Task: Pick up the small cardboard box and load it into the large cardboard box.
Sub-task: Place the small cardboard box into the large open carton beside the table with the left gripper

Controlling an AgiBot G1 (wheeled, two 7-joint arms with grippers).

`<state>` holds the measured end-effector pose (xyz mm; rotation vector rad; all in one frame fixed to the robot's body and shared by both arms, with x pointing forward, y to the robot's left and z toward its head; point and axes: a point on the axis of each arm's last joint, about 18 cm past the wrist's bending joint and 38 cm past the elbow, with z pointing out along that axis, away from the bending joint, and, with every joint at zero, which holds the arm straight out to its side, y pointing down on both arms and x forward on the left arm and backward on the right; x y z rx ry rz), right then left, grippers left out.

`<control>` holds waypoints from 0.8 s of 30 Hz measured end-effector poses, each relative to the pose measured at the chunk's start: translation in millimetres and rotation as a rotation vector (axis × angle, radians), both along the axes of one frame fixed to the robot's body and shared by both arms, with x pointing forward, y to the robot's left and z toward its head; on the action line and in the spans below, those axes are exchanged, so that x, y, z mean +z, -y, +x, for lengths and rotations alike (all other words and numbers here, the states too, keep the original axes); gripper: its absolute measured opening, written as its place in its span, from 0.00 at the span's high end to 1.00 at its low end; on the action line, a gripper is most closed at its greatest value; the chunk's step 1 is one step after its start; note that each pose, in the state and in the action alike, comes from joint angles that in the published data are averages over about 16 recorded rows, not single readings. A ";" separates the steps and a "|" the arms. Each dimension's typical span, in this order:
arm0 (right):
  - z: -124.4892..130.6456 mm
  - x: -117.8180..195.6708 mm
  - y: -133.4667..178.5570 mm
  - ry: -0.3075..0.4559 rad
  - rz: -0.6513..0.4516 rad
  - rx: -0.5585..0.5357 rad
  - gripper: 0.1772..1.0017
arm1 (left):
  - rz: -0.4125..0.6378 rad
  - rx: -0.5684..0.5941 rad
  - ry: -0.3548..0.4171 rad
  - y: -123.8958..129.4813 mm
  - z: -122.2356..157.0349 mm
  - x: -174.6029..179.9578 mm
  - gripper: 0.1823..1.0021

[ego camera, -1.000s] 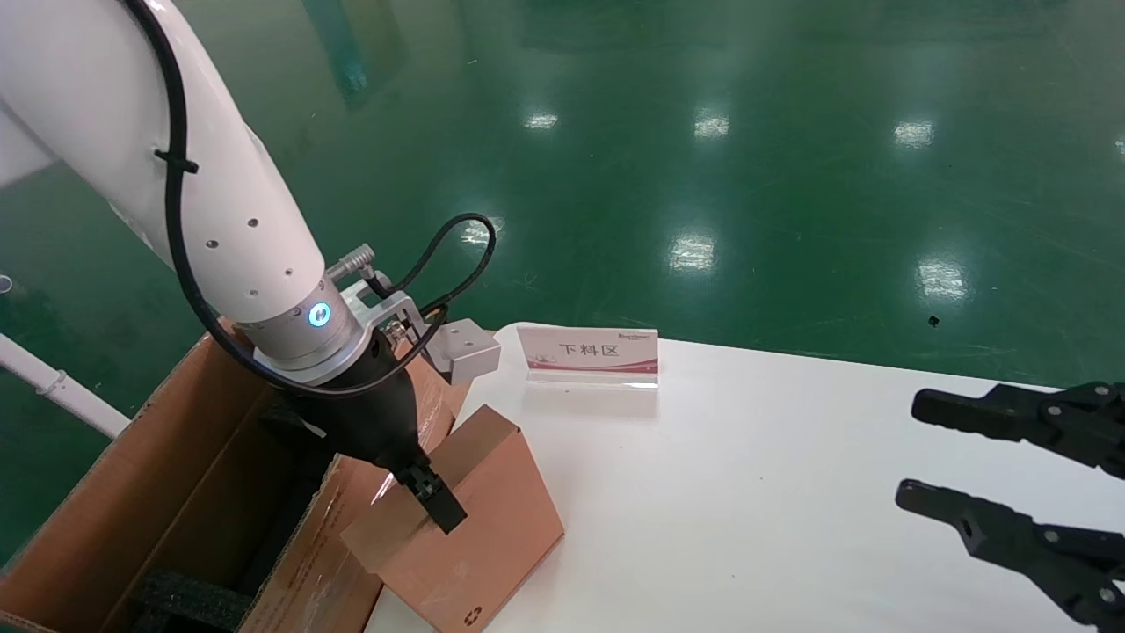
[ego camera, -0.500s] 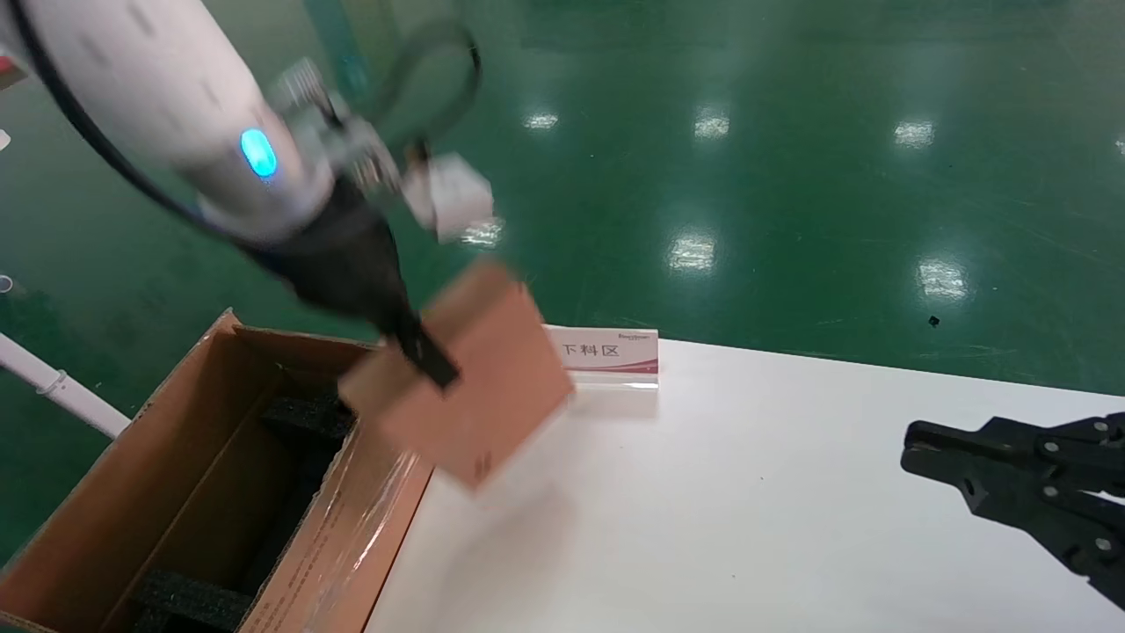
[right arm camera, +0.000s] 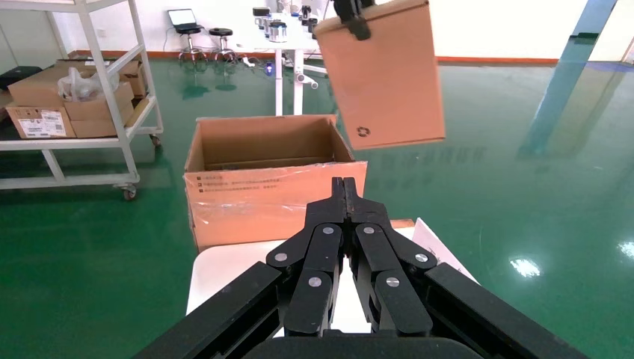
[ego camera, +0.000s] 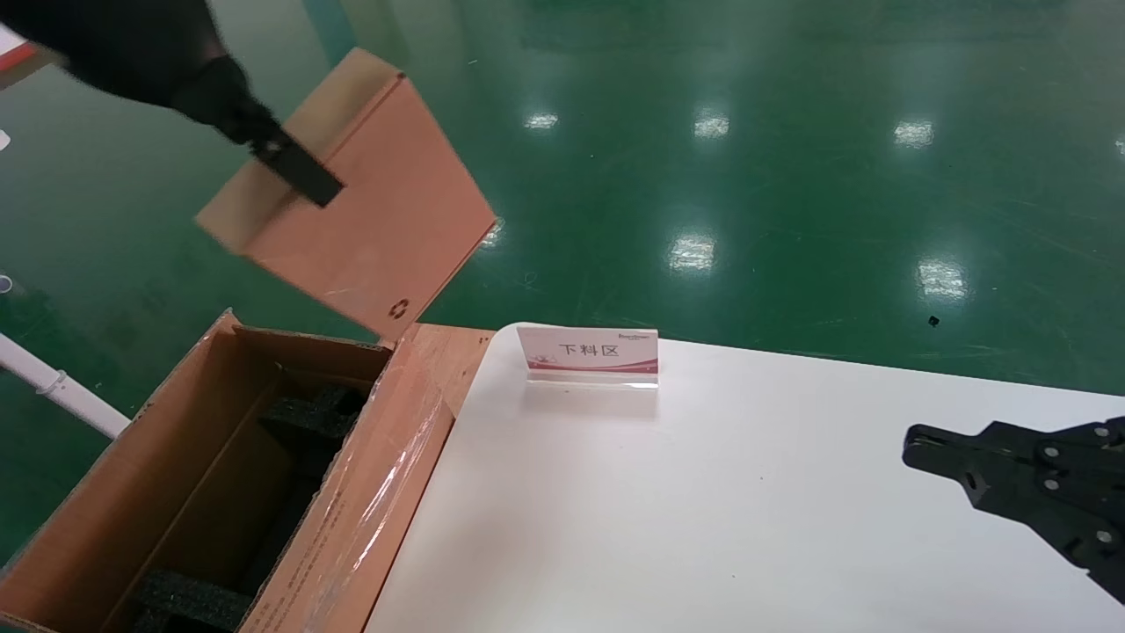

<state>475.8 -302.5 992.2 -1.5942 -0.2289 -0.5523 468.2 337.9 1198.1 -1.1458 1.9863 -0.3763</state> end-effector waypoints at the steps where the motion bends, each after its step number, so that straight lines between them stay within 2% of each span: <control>1: 0.0 0.0 0.0 0.000 0.000 0.000 0.98 | 0.007 0.012 -0.007 -3.6 -3.6 0.6 0.74; 9: 0.0 0.0 0.0 0.000 0.000 0.000 0.96 | 0.044 0.117 -0.115 -36.5 -31.1 -11.2 0.76; 16: 0.0 0.0 0.0 0.000 0.000 0.000 0.91 | 0.011 0.200 -0.219 -66.8 -47.0 -36.4 0.78; 24: 0.0 0.0 0.0 0.000 0.000 0.000 0.76 | -0.048 0.254 -0.276 -92.8 -43.5 -72.7 0.78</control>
